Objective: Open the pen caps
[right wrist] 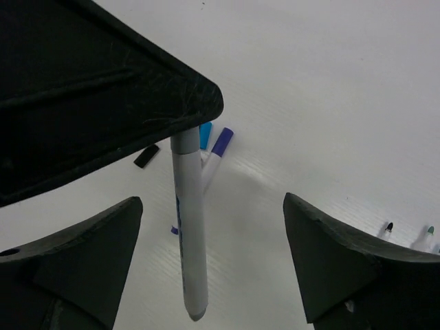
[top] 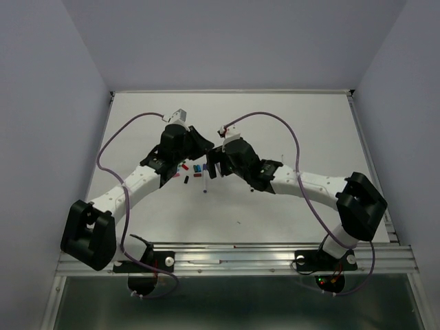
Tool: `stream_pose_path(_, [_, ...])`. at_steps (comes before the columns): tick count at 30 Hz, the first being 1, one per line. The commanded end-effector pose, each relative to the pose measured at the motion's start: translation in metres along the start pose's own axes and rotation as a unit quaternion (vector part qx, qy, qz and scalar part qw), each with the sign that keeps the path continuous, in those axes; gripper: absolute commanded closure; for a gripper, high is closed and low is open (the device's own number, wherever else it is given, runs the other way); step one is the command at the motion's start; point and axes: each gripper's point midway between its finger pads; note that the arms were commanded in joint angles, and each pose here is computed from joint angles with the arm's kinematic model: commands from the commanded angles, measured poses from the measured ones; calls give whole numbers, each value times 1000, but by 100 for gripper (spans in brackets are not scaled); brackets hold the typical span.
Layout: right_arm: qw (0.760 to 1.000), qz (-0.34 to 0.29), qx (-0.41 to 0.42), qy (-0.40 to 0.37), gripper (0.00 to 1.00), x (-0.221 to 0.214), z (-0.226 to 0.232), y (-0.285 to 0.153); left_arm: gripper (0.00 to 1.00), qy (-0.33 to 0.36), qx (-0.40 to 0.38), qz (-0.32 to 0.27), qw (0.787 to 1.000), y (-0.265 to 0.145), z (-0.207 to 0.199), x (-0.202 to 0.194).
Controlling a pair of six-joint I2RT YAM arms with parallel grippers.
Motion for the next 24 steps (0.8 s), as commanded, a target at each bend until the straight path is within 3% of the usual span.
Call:
stream_pose_path(1, [999, -41, 15, -14, 16, 34, 13, 8, 100, 0, -34, -29, 999, -16, -19, 15])
stream_pose_path(4, [999, -35, 33, -15, 60, 30, 18, 8, 100, 4, -29, -36, 999, -16, -18, 18])
stream_pose_path(5, [999, -31, 33, -14, 96, 26, 17, 7, 100, 4, -22, -39, 999, -15, -16, 20])
stream_pose_path(10, [999, -21, 44, -2, 99, 12, 10, -16, 100, 10, -10, -65, 998, -5, -18, 38])
stream_pose_path(18, [986, 81, 134, 55, 99, -70, 10, -65, 100, -2, 13, -121, 993, 16, -1, 92])
stream_pose_path(24, [985, 92, 114, 86, 99, -90, -5, -76, 100, -2, 55, -150, 987, 19, 19, 120])
Point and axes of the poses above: each gripper's point midway between its finger pads, its own y axis out along the fingers, its own z axis along the line the jaws close on, x = y × z, and after that the axes turned 7 degrees about y, right-handed
